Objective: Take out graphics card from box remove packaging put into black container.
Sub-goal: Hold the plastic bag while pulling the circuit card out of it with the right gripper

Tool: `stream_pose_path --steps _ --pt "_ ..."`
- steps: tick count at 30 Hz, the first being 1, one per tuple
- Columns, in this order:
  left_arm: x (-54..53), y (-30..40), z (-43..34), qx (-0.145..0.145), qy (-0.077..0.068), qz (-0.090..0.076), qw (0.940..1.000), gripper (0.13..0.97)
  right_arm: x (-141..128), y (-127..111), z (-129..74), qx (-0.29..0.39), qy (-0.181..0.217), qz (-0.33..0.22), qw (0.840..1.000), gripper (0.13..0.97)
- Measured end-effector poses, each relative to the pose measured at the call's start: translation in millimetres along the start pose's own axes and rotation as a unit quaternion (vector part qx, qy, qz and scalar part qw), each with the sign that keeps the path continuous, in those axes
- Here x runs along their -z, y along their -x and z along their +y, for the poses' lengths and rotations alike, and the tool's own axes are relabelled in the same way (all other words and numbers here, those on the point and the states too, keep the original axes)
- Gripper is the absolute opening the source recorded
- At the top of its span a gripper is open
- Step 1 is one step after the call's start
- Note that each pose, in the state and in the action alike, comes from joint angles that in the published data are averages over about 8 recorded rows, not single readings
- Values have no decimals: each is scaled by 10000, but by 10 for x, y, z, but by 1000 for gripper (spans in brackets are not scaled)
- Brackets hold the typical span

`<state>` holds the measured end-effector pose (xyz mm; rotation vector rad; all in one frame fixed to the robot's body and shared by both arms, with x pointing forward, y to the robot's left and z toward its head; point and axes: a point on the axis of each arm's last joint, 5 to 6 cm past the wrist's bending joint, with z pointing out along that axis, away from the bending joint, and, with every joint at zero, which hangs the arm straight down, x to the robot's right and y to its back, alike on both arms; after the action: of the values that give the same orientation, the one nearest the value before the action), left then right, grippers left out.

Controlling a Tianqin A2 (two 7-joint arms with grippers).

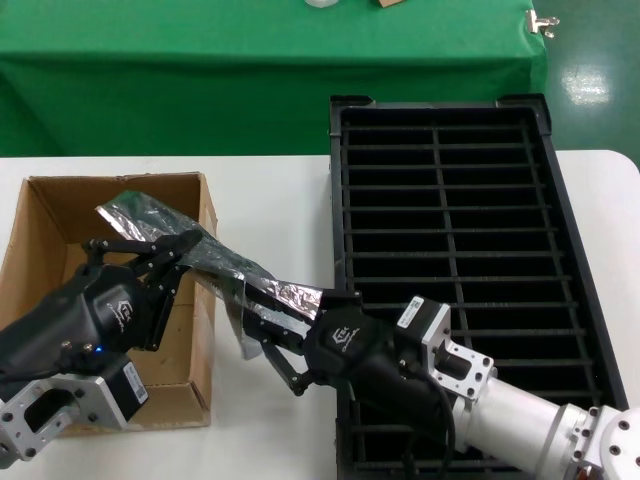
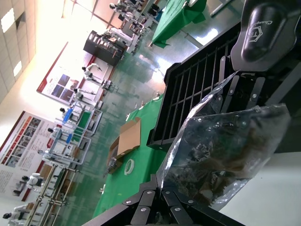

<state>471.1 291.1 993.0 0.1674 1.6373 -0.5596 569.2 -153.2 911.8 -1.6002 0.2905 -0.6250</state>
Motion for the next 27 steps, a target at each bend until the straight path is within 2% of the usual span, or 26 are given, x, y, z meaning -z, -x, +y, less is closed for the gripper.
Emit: stream_pose_path --steps 9,18,27 --pt "0 0 0 0 0 0 10000 139 -18 -3 2 -20 -15 31 10000 176" --pt "0 0 0 0 0 0 10000 139 97 6 -86 28 -67 53 10000 136" --pt "0 0 0 0 0 0 10000 139 217 14 -154 83 -96 102 9999 135"
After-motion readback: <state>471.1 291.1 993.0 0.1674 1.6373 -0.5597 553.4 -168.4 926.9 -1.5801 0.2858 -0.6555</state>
